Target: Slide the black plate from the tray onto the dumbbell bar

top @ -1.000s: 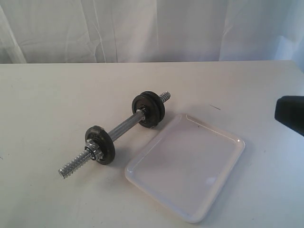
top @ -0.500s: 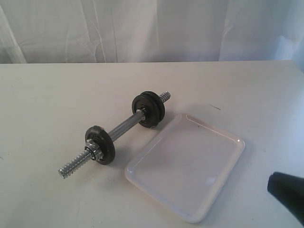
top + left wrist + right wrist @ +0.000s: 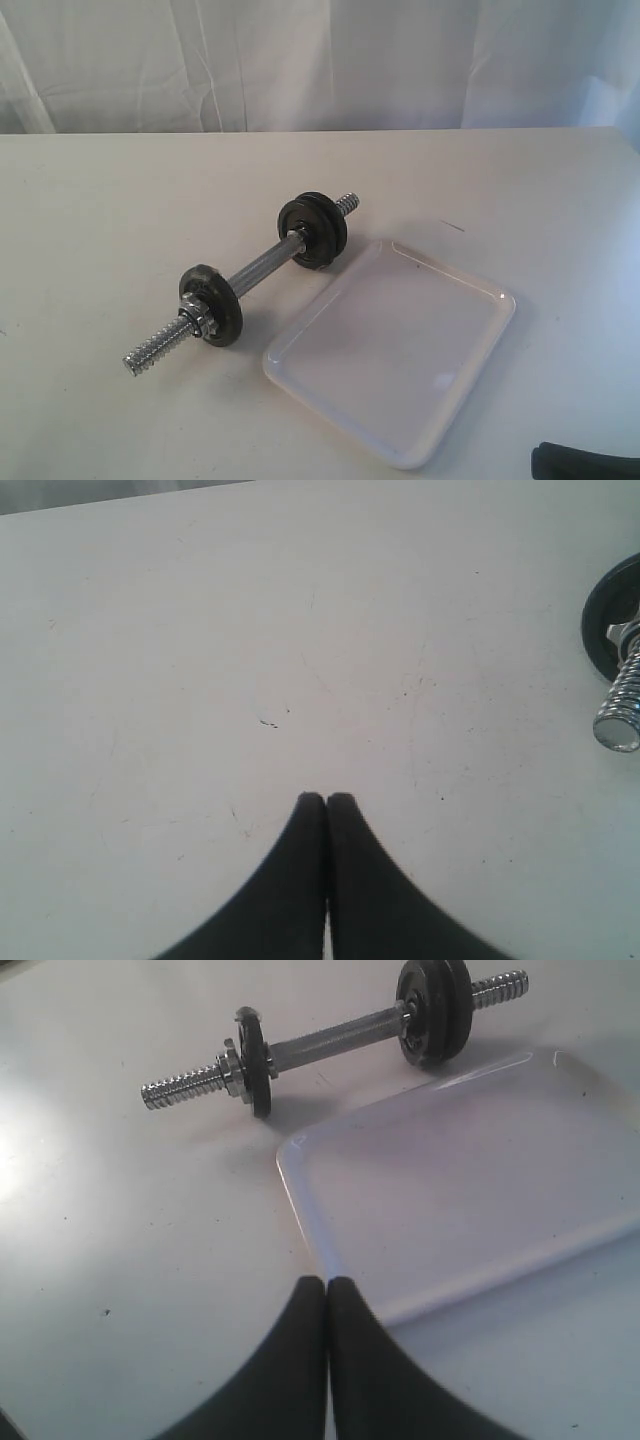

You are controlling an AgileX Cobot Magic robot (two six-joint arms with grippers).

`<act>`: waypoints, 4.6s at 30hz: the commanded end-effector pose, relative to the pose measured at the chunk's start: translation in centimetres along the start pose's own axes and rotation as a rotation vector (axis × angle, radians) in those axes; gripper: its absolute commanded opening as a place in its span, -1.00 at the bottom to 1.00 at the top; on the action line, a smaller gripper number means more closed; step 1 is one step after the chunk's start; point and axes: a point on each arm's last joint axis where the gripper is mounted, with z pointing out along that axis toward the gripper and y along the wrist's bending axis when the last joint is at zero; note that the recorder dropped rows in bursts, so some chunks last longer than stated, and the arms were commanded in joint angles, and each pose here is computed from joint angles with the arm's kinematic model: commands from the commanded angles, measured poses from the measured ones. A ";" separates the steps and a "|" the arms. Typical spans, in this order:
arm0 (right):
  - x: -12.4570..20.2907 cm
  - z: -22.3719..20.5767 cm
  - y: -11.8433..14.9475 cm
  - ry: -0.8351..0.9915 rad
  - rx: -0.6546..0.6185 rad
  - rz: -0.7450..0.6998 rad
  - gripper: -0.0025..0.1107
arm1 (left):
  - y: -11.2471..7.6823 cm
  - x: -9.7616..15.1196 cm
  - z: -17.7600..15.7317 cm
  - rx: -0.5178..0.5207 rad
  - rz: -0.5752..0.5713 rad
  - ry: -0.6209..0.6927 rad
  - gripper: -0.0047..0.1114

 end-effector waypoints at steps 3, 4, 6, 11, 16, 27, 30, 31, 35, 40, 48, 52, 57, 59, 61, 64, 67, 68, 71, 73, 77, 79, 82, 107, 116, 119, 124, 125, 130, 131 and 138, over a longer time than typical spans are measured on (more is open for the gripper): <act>0.0 -0.1 0.0 -0.008 -0.004 -0.001 -0.96 | 0.0 0.0 0.0 -0.002 -0.013 -0.006 -0.92; 0.0 -0.1 0.0 -0.008 -0.004 -0.001 -0.96 | 0.0 0.0 0.0 -0.002 -0.013 -0.006 -0.92; 0.0 -0.1 0.0 -0.008 -0.004 -0.001 -0.96 | 0.0 0.0 0.0 -0.002 -0.013 -0.006 -0.92; 0.0 -0.1 0.0 -0.009 -0.004 -0.002 -0.96 | 0.0 0.0 0.0 -0.002 -0.013 -0.006 -0.92; 0.7 -0.2 -0.1 -0.031 0.014 -0.039 -0.96 | 0.0 0.0 0.0 -0.002 -0.013 -0.006 -0.92; 0.7 -1.1 -3.8 -0.310 0.408 0.114 -0.96 | 0.0 0.0 0.0 -0.002 -0.013 -0.006 -0.92; 0.2 -1.4 -4.1 -0.329 0.471 -0.056 -0.96 | 0.0 0.0 0.0 -0.002 -0.013 -0.006 -0.92; 0.3 -1.4 -4.2 -0.312 0.487 -0.092 -0.96 | 0.0 0.0 0.0 -0.002 -0.013 -0.006 -0.92; 0.6 -1.3 -4.3 -0.275 0.493 -0.085 -0.96 | 0.0 0.0 0.0 -0.002 -0.013 -0.006 -0.92; 0.9 -1.1 -4.1 -0.263 0.460 0.006 -0.96 | 0.0 0.0 0.0 -0.002 -0.013 -0.006 -0.92; 0.9 -1.1 -4.0 -0.272 0.448 0.032 -0.96 | 0.0 0.0 0.0 -0.002 -0.013 -0.006 -0.92; 0.9 -1.1 -4.0 -0.270 0.448 0.032 -0.96 | 0.0 0.0 0.0 -0.002 -0.013 -0.006 -0.92; 0.9 -1.1 -4.1 -0.271 0.455 0.035 -0.96 | 0.0 0.0 0.0 -0.002 -0.013 -0.006 -0.92; 1.1 -1.1 -4.2 -0.253 0.474 0.043 -0.96 | 0.0 0.0 0.0 -0.002 -0.013 -0.006 -0.92; 1.3 -1.2 -4.3 -0.235 0.502 0.050 -0.96 | 0.0 0.0 0.0 -0.002 -0.013 -0.006 -0.92; 1.3 -1.3 -4.6 -0.240 0.547 0.060 -0.96 | 0.0 0.0 0.0 -0.002 -0.013 -0.006 -0.92; 1.3 -1.4 -4.8 -0.245 0.586 0.073 -0.96 | 0.0 0.0 0.0 -0.002 -0.013 -0.006 -0.92; 1.3 -1.5 -4.8 -0.247 0.596 0.076 -0.96 | 0.0 0.0 0.0 -0.002 -0.013 -0.006 -0.92; 1.3 -1.6 -5.0 -0.250 0.634 0.084 -0.96 | 0.0 0.0 0.0 -0.002 -0.013 -0.006 -0.92; 1.3 -1.7 -5.1 -0.253 0.659 0.091 -0.96 | 0.0 0.0 0.0 -0.002 -0.013 -0.006 -0.92; 1.3 -1.7 -5.1 -0.254 0.669 0.095 -0.96 | 0.0 0.0 0.0 -0.002 -0.013 -0.006 -0.92; 1.3 -1.7 -5.1 -0.255 0.666 0.093 -0.96 | 0.0 0.0 0.0 -0.002 -0.013 -0.006 -0.92; 1.3 -1.6 -5.0 -0.252 0.638 0.083 -0.96 | 0.0 0.0 0.0 -0.002 -0.013 -0.006 -0.92; 1.4 -1.3 -4.6 -0.228 0.553 0.057 -0.96 | 0.0 0.0 0.0 -0.002 -0.013 -0.006 -0.92; 1.4 -1.3 -4.6 -0.232 0.552 0.060 -0.96 | 0.0 0.0 0.0 -0.002 -0.013 -0.006 -0.92; 1.4 -1.3 -4.6 -0.232 0.552 0.060 -0.96 | 0.0 0.0 0.0 -0.002 -0.013 -0.006 -0.92; 1.4 -1.3 -4.6 -0.246 0.544 0.110 -0.96 | 0.0 0.0 0.0 -0.002 -0.013 -0.006 -0.92; 1.3 -1.3 -4.6 -0.257 0.540 0.141 -0.96 | 0.0 0.0 0.0 -0.002 -0.013 -0.006 -0.92; 1.3 -1.3 -4.6 -0.265 0.536 0.177 -0.96 | 0.0 0.0 0.0 -0.002 -0.013 -0.006 -0.92; 1.3 -1.3 -4.6 -0.265 0.536 0.177 -0.96 | 0.0 0.0 0.0 -0.002 -0.013 -0.006 -0.92; 1.3 -1.3 -4.6 -0.215 0.557 0.000 -0.96 | 0.0 0.0 0.0 -0.002 -0.013 -0.006 -0.92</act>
